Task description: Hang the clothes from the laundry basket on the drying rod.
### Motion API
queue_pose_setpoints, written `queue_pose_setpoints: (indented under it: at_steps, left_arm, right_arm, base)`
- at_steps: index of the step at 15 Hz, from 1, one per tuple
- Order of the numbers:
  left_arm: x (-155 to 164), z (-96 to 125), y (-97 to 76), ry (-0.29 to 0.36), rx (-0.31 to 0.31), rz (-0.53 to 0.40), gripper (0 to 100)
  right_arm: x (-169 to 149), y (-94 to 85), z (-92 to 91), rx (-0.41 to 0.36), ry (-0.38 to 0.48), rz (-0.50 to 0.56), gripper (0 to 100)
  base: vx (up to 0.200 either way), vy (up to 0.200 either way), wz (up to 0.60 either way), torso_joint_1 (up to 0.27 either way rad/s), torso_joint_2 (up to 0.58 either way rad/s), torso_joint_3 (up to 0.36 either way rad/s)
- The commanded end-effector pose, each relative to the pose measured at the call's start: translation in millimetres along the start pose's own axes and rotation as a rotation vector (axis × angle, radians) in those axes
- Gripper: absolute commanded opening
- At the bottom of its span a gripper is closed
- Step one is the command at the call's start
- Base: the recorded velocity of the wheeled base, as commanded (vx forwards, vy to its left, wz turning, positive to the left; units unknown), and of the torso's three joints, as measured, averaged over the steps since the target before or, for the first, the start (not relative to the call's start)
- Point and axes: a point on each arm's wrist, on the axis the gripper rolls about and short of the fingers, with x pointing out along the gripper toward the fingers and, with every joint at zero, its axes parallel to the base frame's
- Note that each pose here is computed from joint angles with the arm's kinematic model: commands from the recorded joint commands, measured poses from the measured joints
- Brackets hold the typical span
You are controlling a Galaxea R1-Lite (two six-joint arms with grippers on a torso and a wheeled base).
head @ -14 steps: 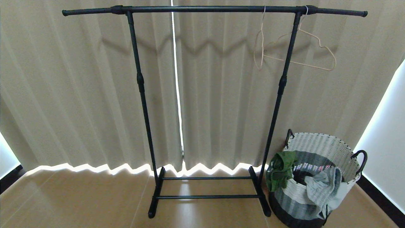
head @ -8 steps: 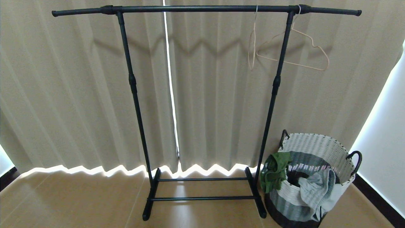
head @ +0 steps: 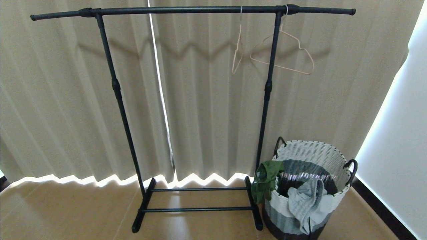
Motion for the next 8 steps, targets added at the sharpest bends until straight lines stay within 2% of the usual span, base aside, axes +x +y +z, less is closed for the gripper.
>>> queue_pose_setpoints:
  at_steps: [1, 8]
  left_arm:
    - [0.1, -0.1, 0.0, 0.001, -0.001, 0.000, 100]
    - [0.1, -0.1, 0.0, 0.001, 0.001, -0.002, 100]
  right_arm:
    - [0.0, 0.0, -0.1, 0.000, 0.000, -0.001, 100]
    - [0.0, 0.0, -0.1, 0.000, 0.000, -0.001, 100]
  base:
    - [0.000, 0.000, 0.00, 0.000, 0.00, 0.000]
    - [0.000, 0.000, 0.00, 0.000, 0.00, 0.000]
